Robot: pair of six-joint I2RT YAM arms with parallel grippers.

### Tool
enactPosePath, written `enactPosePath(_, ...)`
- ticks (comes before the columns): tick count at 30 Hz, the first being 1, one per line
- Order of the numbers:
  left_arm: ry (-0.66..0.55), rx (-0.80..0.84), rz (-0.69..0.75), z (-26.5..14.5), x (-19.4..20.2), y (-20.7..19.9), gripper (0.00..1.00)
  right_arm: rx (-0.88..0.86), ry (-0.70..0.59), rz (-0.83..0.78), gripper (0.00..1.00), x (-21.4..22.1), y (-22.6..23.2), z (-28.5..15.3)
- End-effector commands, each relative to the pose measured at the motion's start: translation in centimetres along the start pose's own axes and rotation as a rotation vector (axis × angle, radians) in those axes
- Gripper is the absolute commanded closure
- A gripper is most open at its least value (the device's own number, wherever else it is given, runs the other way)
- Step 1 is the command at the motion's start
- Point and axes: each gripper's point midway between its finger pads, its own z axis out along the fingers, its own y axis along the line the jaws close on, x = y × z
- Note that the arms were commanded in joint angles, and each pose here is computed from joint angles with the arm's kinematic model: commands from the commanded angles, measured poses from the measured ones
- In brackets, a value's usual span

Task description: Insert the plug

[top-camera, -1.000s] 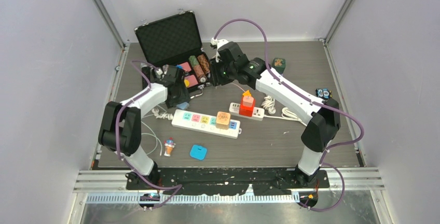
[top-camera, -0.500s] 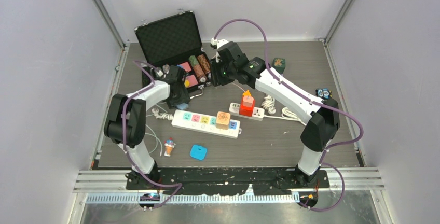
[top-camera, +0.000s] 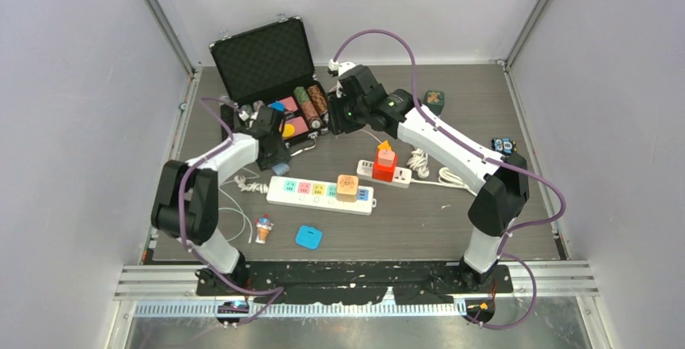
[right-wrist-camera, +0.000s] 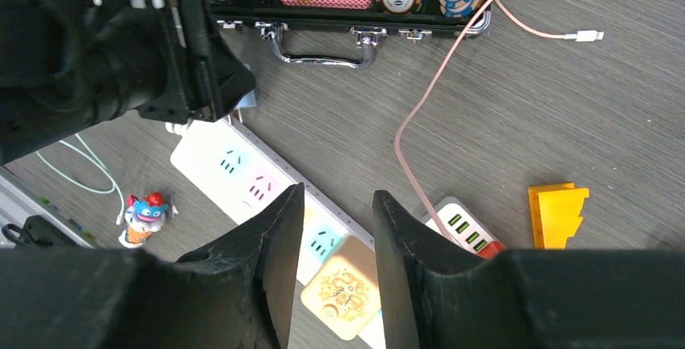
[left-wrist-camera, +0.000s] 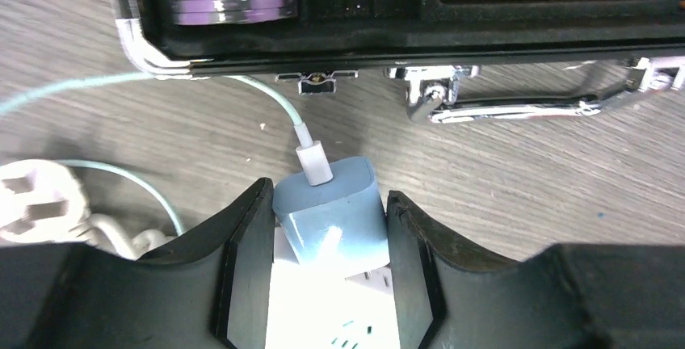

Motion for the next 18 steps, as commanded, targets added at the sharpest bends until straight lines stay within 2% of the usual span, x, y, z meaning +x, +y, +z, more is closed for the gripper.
enactPosePath(1,-0.199,0.058,0.033,-3.8,-3.7,-0.6,1.0,-0.04,-0.082,0.016,0.58,-2.6,0.8,-2.6)
enactPosePath(6,-0.353,0.163,0.153,-7.7,-5.1,-2.1,1.0,-0.11,-0.067,0.042,0.55,-2.6,1.4,-2.9)
enactPosePath(8,-0.437,0.232,0.22,-9.5,-5.8,-3.2,1.0,-0.151,-0.067,0.04,0.51,-2.8,1.9,-3.0)
enactPosePath(10,-0.515,0.308,0.295,-11.4,-6.0,-4.0,1.0,-0.194,-0.074,0.027,0.45,-3.1,2.4,-3.3)
enactPosePath(13,-0.606,0.437,0.374,-13.4,-5.4,-5.1,1.0,-0.253,-0.097,0.012,0.27,-3.8,3.3,-4.1)
enactPosePath(15,-0.686,0.523,0.425,-15.0,-5.3,-5.8,1.0,-0.311,-0.13,-0.008,0.19,-4.6,4.3,-4.8)
enactPosePath(18,-0.818,0.658,0.519,-17.3,-4.4,-6.6,1.0,-0.396,-0.142,-0.03,0.14,-5.0,5.8,-5.5)
